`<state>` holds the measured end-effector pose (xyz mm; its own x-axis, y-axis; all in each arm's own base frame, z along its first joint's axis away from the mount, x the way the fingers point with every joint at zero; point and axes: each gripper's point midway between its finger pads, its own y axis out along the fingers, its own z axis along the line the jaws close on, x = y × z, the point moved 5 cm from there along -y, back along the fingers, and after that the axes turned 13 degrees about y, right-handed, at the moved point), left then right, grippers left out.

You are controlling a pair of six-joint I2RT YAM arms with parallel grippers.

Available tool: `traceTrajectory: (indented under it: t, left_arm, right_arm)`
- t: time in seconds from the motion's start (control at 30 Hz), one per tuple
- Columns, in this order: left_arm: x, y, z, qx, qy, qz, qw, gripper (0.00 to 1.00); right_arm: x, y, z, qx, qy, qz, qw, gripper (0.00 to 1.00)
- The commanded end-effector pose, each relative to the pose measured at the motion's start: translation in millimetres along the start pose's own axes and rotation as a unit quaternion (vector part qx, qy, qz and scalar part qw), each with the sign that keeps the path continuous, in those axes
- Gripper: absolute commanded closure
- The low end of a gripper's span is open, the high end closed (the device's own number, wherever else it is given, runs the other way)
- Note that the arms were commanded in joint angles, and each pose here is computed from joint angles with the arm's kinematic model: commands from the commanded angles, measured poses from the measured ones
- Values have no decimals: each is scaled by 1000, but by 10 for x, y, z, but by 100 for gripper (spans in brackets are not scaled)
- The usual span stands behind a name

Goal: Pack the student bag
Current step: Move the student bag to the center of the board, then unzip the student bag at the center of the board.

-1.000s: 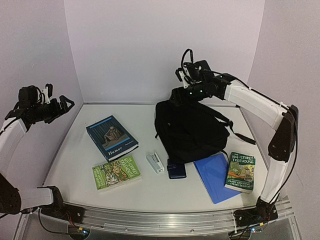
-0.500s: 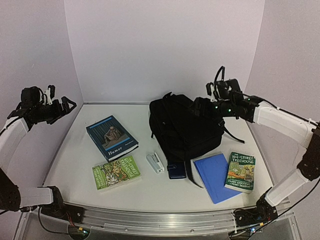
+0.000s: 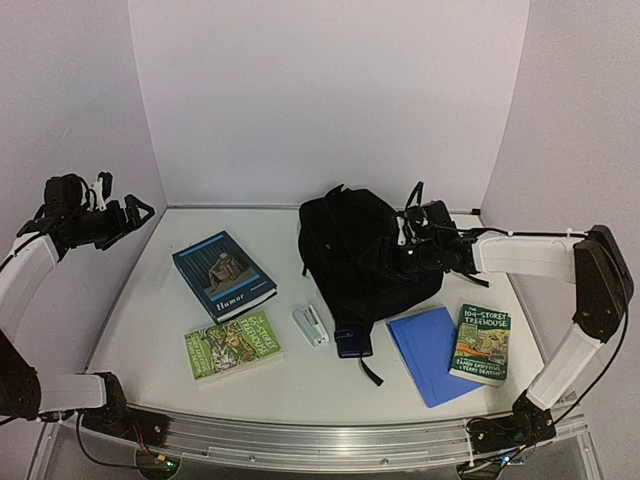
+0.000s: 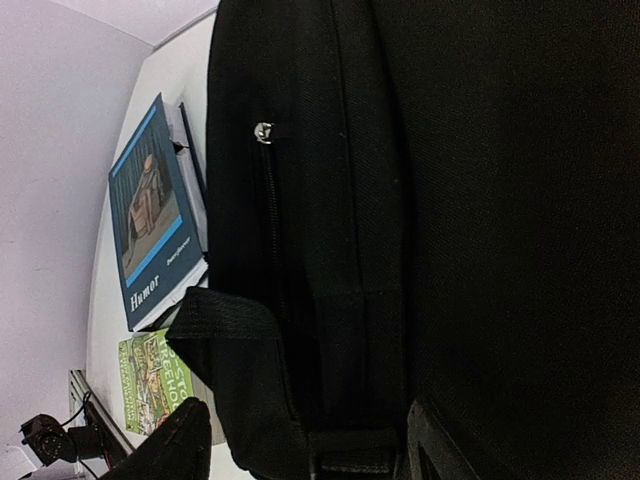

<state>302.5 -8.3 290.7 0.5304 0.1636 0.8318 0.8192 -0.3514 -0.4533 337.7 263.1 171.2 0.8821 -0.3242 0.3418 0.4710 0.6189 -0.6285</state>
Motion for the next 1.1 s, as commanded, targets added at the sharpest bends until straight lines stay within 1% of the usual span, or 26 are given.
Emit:
traceTrajectory:
  t: [0.0, 0.27, 0.37, 0.43, 0.57, 0.73, 0.83, 0.97, 1.07]
  left_arm:
    - [71, -11, -33, -7, 19, -17, 1000, 0]
    - [71, -3, -34, -8, 17, -15, 1000, 0]
    - [67, 0, -34, -9, 16, -15, 1000, 0]
    - [70, 1, -34, -9, 15, -15, 1000, 0]
    - [69, 3, -37, -10, 14, -14, 1000, 0]
    - [72, -5, -38, -9, 15, -16, 1000, 0]
    - [79, -15, -43, -9, 15, -17, 1000, 0]
    - [95, -42, -58, -9, 15, -21, 1000, 0]
    - [105, -72, -77, -10, 14, -25, 1000, 0]
  right_arm:
    - [-17, 116, -27, 3, 2, -4, 1000, 36]
    - [-194, 238, -148, -30, 3, 1, 1000, 35]
    - [-259, 285, -163, -34, 3, 8, 999, 38]
    - [-284, 299, -152, -36, 2, 8, 999, 43]
    - [-288, 294, -118, -34, 2, 4, 999, 59]
    - [-301, 262, -19, -13, 5, 12, 1000, 86]
    - [-252, 171, 189, 31, 2, 4, 1000, 99]
    - [-207, 8, 504, 96, -4, -1, 995, 100]
    - [-228, -24, 741, 133, -10, 2, 991, 100]
